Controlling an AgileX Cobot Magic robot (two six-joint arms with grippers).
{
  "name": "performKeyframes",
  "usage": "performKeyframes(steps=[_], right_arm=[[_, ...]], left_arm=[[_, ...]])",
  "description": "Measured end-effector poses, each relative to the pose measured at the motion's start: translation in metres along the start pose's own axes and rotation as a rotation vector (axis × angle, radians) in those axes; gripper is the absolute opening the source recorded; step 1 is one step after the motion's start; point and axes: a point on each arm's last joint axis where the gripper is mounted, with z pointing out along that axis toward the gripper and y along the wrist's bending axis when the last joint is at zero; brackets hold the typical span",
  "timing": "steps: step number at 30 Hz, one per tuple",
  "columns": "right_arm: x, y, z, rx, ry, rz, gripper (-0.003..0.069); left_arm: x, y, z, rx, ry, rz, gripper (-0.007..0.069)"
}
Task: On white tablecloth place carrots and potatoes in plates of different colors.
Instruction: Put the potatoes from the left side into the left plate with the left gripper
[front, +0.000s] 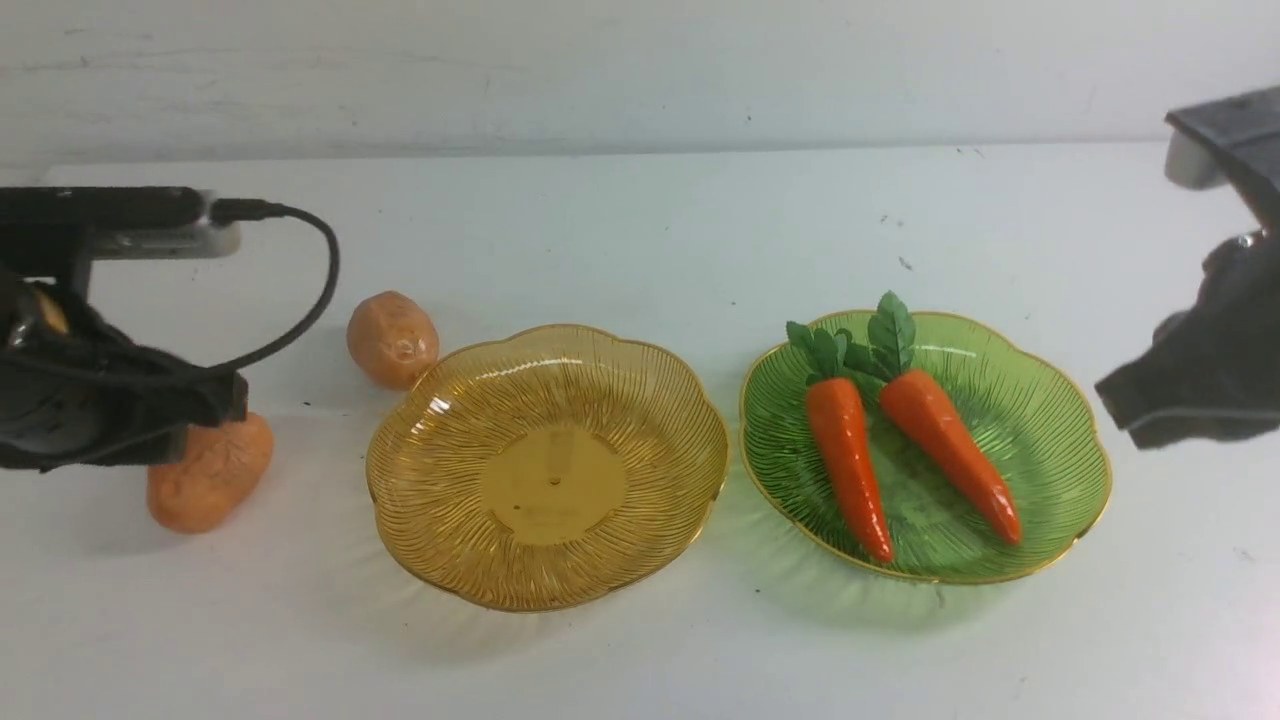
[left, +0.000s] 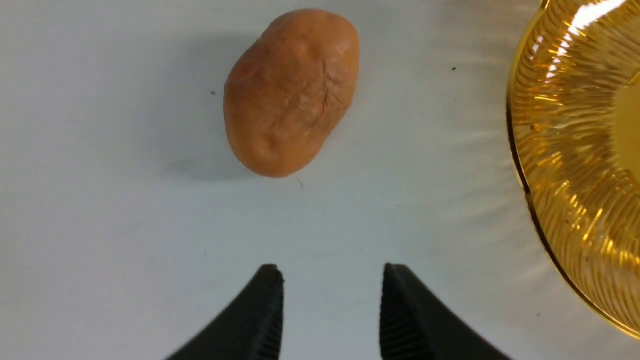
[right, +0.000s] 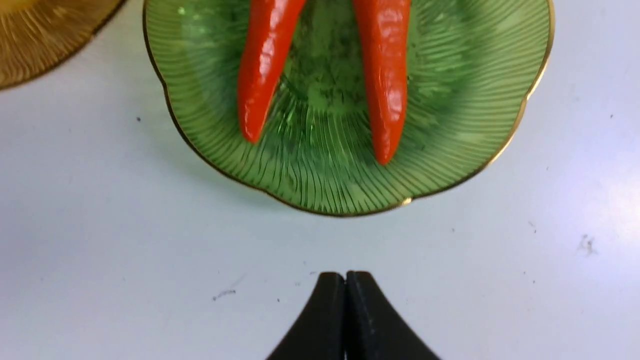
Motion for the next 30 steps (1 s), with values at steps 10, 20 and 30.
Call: performKeyframes(steps=[10,20,30], right_arm=[[0.014,0.000,0.018,0.001,0.046,-0.002,-0.0015],[0.009,-0.001,0.018,0.005,-0.006,-0.003,-0.0015],[0.009,-0.001,0.018,0.003,-0.006,-0.002,-0.0015]], left_arm=[[-0.046,0.008,0.069,-0.040,0.130,0.052,0.0516],[-0.048,0.019,0.146,-0.092,0.208,0.132,0.0536],[-0.049,0.015,0.101,-0.046,0.209,0.063,0.0335]])
